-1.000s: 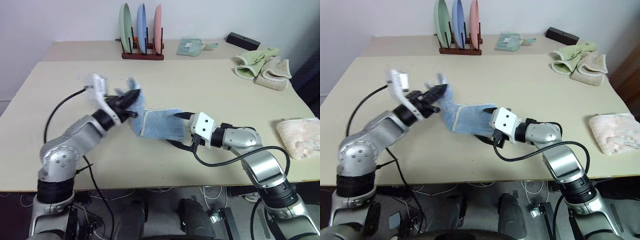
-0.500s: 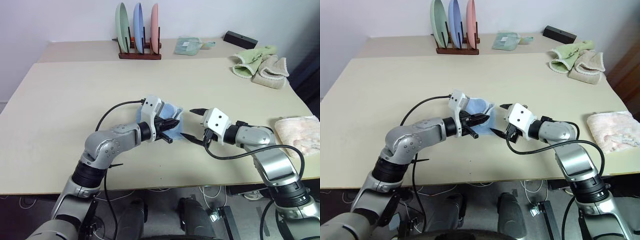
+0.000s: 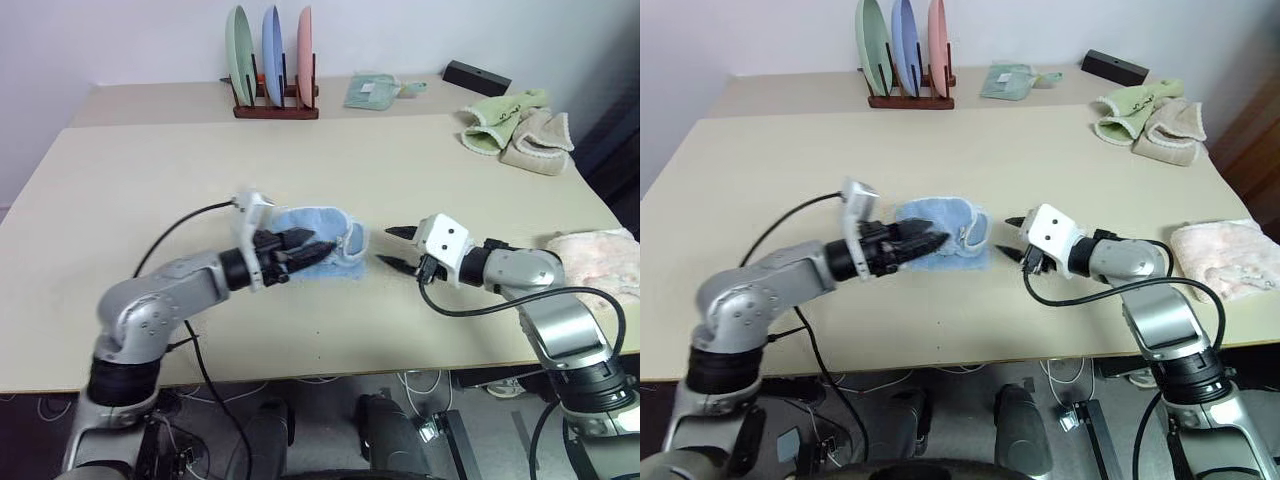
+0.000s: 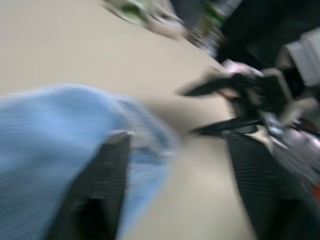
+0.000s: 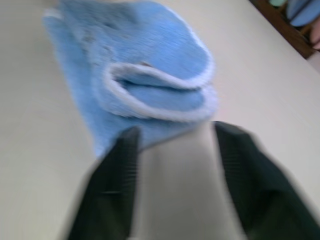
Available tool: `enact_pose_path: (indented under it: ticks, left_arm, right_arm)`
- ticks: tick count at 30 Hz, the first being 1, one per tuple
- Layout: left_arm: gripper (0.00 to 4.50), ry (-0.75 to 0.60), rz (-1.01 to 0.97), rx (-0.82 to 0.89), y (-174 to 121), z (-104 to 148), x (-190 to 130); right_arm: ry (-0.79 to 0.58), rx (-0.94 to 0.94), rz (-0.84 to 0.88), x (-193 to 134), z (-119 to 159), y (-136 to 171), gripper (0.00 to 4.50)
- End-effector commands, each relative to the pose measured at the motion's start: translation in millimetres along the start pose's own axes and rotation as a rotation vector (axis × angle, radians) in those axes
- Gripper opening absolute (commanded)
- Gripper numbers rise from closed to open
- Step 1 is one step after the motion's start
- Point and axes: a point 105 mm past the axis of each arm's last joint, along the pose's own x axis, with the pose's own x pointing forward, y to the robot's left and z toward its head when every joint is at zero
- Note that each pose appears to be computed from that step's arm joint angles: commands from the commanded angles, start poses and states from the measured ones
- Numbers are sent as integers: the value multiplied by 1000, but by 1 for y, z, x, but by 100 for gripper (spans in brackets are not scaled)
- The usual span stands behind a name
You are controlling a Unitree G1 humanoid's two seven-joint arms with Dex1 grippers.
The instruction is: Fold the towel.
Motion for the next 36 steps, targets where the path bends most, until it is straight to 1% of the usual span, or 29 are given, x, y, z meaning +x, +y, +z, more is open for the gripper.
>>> enact_pose_path:
  ticks: [1, 2, 3, 6, 8, 10, 12, 15, 19, 22, 25, 27, 29, 32, 34, 35, 36]
  left_arm:
    - [96, -135, 163, 83, 27, 30, -17]
    - [44, -147, 209, 107, 34, 33, -18]
    - [7, -152, 244, 119, 39, 35, -17]
    - [7, -133, 279, 188, 43, 30, -3]
    - [7, -88, 269, 217, 43, 19, 7]
    - [7, -56, 249, 208, 43, 6, 18]
    - [7, -3, 241, 225, 45, -10, 29]
    - [7, 81, 246, 240, 52, -36, 38]
    - [7, 162, 264, 247, 63, -69, 37]
    - [7, 156, 264, 227, 65, -81, 36]
    - [7, 120, 255, 210, 63, -80, 35]
    - [7, 62, 234, 206, 58, -72, 33]
    - [7, -6, 224, 220, 54, -58, 27]
    - [0, -74, 218, 289, 51, -37, 9]
    - [0, -71, 210, 368, 49, -31, -6]
    - [0, -53, 202, 418, 49, -30, -14]
    - [0, -28, 187, 477, 47, -32, -23]
  right_arm:
    - [-106, 18, -60, -4, 24, -20, 10]
    - [-144, 48, -67, -2, 32, -23, 0]
    - [-186, 83, -65, 1, 41, -23, 0]
    - [-267, 167, -18, 20, 64, -14, 0]
    - [-271, 183, 1, 34, 70, -7, 0]
    - [-249, 215, 8, 53, 69, -1, 0]
    - [-210, 266, 11, 72, 61, 6, 0]
    - [-97, 313, 36, 89, 31, 22, 0]
    - [30, 341, 49, 92, -11, 40, 0]
    - [92, 363, 15, 89, -35, 44, 0]
    - [88, 372, -16, 85, -39, 41, 0]
    - [32, 374, -38, 80, -29, 34, 0]
    - [-49, 397, -32, 72, -11, 27, 0]
    - [-122, 461, -29, 54, 9, 13, 84]
    - [-128, 520, -41, 41, 13, 5, 180]
    - [-124, 552, -40, 35, 13, 3, 243]
    - [-113, 591, -35, 29, 12, 3, 288]
